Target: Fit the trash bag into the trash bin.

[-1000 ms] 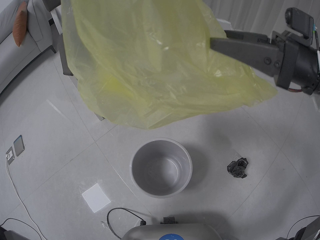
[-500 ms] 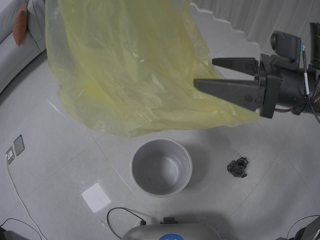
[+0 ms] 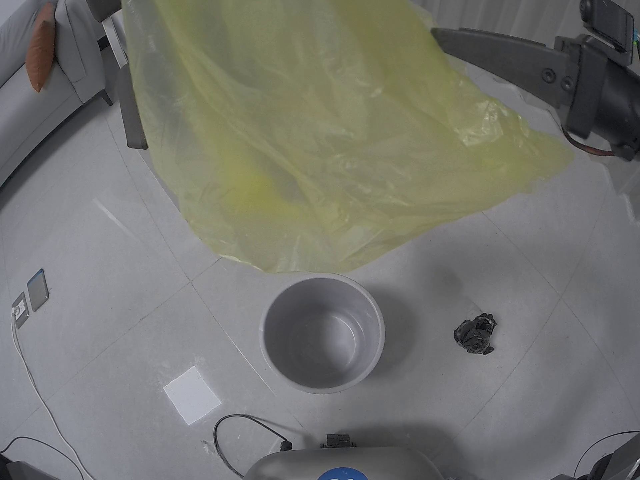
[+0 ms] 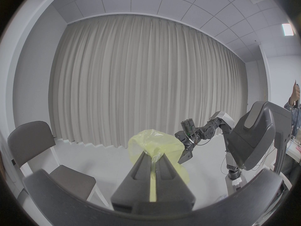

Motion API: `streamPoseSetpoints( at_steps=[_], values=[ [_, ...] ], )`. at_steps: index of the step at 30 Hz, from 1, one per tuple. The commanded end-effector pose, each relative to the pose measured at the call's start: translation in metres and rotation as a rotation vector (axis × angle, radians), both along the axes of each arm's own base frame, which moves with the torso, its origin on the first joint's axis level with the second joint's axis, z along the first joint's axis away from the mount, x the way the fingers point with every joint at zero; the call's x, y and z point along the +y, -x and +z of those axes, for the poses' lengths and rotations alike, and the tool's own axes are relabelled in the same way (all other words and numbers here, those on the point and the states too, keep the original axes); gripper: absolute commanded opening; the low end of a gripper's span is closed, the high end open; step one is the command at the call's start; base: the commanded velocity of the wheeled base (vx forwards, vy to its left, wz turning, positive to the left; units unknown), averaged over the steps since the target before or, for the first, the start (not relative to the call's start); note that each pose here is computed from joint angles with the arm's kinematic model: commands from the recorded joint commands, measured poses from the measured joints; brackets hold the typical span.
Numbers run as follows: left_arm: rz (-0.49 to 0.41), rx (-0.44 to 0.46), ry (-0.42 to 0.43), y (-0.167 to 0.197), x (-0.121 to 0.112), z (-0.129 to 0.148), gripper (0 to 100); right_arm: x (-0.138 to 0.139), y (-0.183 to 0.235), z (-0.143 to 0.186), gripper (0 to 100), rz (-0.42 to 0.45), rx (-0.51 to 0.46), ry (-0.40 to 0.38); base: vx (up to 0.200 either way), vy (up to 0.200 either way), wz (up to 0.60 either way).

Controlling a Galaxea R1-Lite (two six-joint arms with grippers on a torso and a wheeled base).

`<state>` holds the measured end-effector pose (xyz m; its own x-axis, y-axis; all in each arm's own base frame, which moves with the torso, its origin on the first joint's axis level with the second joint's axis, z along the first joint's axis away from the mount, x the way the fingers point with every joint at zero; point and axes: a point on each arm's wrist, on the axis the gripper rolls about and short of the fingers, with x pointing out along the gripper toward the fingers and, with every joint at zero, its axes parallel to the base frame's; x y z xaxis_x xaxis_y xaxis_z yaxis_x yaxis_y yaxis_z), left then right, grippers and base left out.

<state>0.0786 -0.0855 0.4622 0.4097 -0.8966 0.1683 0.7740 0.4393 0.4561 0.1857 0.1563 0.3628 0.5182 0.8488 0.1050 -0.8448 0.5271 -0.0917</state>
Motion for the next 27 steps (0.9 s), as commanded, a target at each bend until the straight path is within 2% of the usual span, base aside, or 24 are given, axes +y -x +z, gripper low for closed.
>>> streamPoseSetpoints(
  at_steps=[1,10,27],
  values=[
    [-0.002,-0.005,0.004,0.003,0.003,0.000,0,0.011,-0.021,-0.007,100,-0.016,0.024,0.019,0.000,0.000,0.00],
    [-0.011,0.001,-0.004,0.003,0.003,-0.002,0,0.010,-0.026,-0.003,100,-0.006,0.014,0.009,0.000,0.000,0.00],
    [-0.002,-0.004,0.016,0.003,0.004,0.000,0,0.039,-0.017,-0.064,100,0.097,0.166,0.151,0.000,0.000,0.00]
  ],
)
